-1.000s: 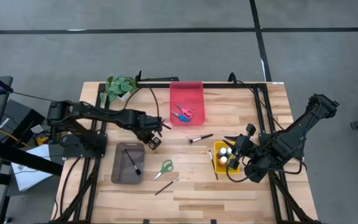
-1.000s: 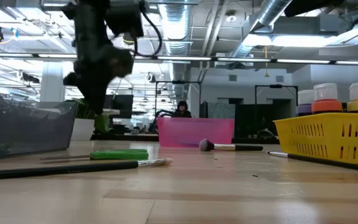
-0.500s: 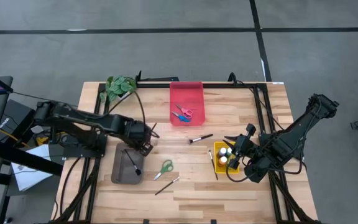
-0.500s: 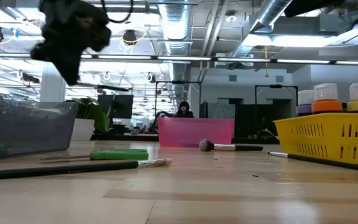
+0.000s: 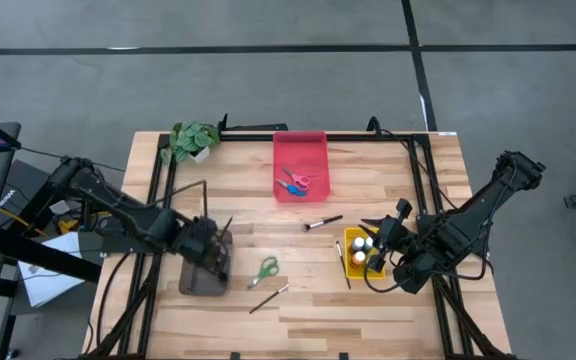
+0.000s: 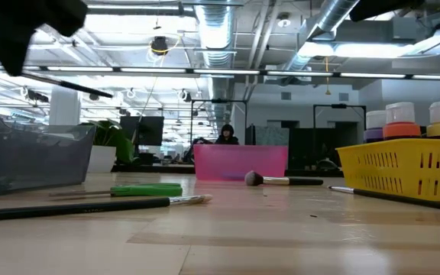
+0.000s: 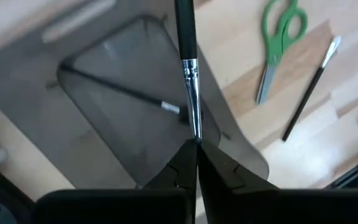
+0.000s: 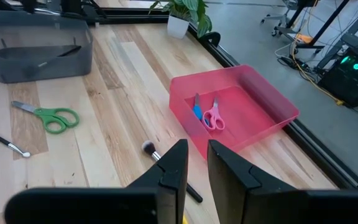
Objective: Pick & Place Paint Supplies
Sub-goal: Put the black makeup brush into the black bin
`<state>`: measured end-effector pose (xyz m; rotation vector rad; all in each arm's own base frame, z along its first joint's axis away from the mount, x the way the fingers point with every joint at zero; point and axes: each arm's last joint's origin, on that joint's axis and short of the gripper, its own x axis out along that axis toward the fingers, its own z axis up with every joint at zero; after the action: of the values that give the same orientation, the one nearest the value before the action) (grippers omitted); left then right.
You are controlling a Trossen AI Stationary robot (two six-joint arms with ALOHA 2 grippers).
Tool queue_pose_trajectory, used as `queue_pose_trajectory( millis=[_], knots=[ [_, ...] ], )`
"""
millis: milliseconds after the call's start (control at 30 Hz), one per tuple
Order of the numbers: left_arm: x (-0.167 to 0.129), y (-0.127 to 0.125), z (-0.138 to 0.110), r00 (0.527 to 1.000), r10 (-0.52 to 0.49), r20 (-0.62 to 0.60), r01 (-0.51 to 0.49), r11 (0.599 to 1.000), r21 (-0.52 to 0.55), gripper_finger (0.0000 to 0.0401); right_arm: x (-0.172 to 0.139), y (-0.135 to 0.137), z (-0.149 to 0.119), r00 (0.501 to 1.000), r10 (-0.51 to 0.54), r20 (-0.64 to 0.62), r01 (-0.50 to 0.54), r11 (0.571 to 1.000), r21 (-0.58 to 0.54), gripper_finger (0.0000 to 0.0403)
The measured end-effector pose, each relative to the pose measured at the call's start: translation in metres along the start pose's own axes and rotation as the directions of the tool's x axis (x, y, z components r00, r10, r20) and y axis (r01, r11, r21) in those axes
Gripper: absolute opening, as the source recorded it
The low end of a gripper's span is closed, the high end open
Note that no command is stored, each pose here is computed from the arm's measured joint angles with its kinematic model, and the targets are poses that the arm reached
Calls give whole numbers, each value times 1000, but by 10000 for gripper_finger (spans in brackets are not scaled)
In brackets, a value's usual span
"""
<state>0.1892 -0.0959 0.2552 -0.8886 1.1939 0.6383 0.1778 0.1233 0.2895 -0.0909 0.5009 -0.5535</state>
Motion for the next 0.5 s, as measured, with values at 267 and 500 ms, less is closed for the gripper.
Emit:
queue_pose_trajectory(
  millis=[267,500],
  knots=[
    [4,-4,-36,1000,17,-26,-18,999,-43,0,0,0,0,1000,0,0,0,1000,9,56],
    [3,-3,-57,1000,14,-8,-14,996,-92,0,0,0,0,1000,0,0,0,1000,10,56]
  ],
)
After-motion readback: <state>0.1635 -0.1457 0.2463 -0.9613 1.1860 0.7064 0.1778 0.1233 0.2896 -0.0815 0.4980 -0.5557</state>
